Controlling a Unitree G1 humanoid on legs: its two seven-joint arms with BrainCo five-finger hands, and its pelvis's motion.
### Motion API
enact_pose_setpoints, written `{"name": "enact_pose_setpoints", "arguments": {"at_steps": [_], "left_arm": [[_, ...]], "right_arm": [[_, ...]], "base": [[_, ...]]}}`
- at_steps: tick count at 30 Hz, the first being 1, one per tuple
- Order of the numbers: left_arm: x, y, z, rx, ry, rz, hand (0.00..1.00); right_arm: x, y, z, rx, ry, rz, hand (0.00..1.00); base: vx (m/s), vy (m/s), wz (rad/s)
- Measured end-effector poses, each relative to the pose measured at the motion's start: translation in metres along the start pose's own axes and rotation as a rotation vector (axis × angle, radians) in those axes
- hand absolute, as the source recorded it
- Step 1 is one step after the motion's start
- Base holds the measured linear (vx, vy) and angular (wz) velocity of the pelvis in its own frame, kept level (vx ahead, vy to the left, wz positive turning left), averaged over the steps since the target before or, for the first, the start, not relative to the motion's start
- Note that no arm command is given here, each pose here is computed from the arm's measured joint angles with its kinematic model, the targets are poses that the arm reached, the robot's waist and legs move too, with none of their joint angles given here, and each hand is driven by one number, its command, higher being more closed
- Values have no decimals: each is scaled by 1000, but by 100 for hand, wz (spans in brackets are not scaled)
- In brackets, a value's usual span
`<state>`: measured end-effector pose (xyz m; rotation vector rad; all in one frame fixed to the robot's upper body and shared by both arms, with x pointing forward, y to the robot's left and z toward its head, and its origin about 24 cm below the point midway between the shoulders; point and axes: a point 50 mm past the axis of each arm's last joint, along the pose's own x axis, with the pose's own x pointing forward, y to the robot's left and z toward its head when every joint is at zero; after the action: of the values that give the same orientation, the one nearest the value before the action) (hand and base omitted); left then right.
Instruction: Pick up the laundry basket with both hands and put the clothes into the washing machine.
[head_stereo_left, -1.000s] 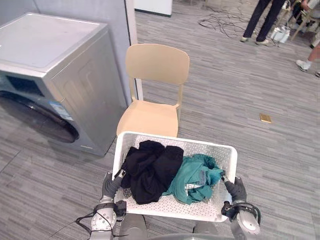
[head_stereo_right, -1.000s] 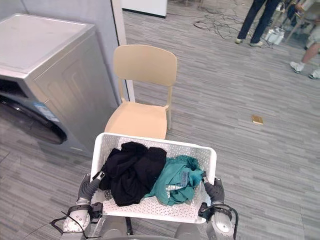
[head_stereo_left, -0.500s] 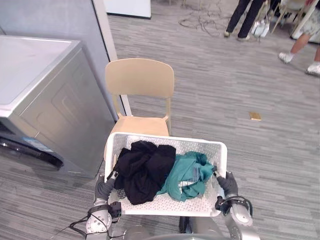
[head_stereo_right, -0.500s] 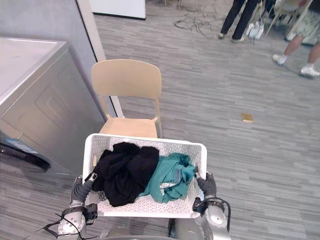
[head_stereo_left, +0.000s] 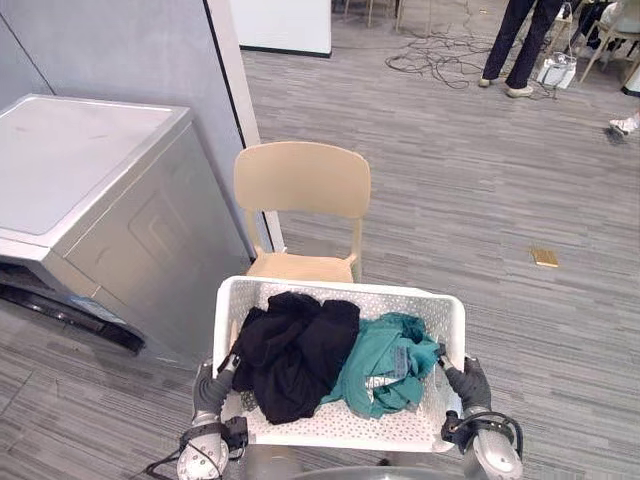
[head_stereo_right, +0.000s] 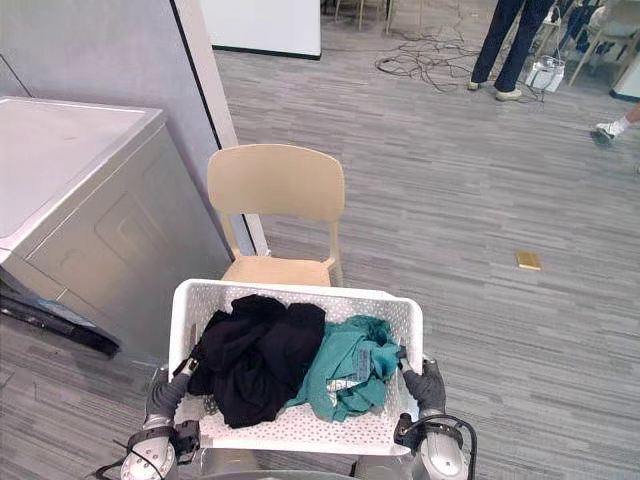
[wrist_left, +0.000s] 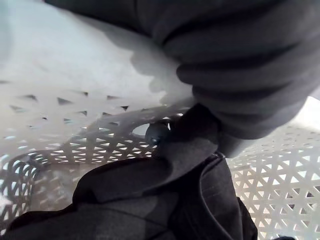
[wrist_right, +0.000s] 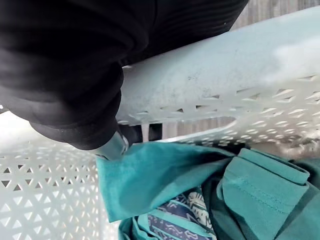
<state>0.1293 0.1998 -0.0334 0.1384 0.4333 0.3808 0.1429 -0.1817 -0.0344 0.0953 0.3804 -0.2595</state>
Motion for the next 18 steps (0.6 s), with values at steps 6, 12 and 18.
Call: {"name": "enact_pose_setpoints", "arguments": {"at_steps": [6,12,18], "left_arm": [[3,19,1,38,-8,60,100],[10,1,22,21,-99,-3,100],[18,4,7,17,-30,8,100]], "right_arm": [[-1,18,-6,31,20,44,100],[3,11,12,38,-58,4,100],[24,20,6,-29,-25,55,100]], "base": [[121,433,-10],[0,274,-11],[-49,306,-88]]}}
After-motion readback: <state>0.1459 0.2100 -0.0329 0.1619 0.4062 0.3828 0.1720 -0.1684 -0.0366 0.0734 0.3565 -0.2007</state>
